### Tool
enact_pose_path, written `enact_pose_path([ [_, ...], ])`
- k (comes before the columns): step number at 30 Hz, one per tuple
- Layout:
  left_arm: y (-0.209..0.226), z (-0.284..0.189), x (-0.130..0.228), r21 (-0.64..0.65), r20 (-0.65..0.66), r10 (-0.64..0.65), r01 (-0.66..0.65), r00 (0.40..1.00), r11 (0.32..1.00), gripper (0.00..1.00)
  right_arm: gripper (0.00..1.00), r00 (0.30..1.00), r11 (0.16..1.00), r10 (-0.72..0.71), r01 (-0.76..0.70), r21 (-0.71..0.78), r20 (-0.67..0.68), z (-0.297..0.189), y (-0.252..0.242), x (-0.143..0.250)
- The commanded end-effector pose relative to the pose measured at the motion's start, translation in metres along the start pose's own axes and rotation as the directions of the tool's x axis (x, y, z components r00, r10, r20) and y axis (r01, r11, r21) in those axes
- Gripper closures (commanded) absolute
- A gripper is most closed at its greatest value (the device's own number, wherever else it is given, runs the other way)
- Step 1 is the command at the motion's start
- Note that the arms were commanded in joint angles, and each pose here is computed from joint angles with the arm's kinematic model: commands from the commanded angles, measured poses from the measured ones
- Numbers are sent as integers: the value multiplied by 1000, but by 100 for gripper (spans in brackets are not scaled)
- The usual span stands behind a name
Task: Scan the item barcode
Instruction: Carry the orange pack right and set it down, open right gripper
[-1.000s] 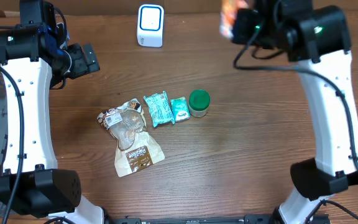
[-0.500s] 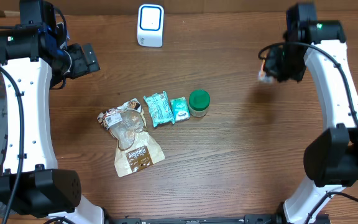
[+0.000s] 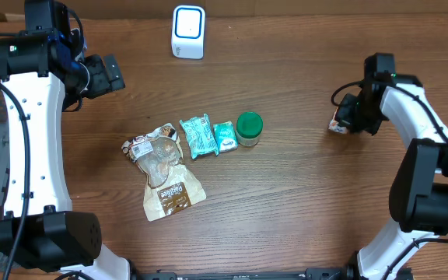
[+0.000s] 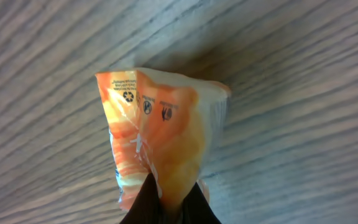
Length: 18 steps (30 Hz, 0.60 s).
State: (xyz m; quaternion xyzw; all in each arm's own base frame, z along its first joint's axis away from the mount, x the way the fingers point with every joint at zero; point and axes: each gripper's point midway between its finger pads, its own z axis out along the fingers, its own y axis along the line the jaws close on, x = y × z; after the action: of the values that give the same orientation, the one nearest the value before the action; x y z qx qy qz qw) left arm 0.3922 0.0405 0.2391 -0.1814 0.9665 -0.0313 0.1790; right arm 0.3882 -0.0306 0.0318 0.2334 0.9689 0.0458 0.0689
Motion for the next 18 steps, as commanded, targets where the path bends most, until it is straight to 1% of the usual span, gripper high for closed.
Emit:
enact_pose_path([
  [1,-3,-7,-2,12,19,3,-4,1000,1000,0,96,1000,1000,-16,16,-7,-3,2,-3,2],
  [12,-3,-7,-2,12,19,3,-4,1000,1000,0,95,997,997,79,-79,-3,-10,0,-32,-5],
  [13,-3,-7,-2,13,19,3,-4,1000,1000,0,91,997,997,79,-79,-3,-10,0,-33,-5],
  [14,-3,-7,-2,12,19,3,-4,1000,1000,1,85,997,997,74,-74,-3,-10,0,-33,-5],
  [16,-3,-7,-2,13,19,3,-4,1000,1000,1,66,999,999,50,-50,-7,-11,0,-32,-5],
  [17,-3,-7,-2,13,19,3,-4,1000,1000,0,52,999,999,50,-50,-7,-11,-1,-32,-5],
  [18,-3,-7,-2,12,19,3,-4,1000,1000,0,44,999,999,50,-50,-8,-11,-1,-32,-5],
])
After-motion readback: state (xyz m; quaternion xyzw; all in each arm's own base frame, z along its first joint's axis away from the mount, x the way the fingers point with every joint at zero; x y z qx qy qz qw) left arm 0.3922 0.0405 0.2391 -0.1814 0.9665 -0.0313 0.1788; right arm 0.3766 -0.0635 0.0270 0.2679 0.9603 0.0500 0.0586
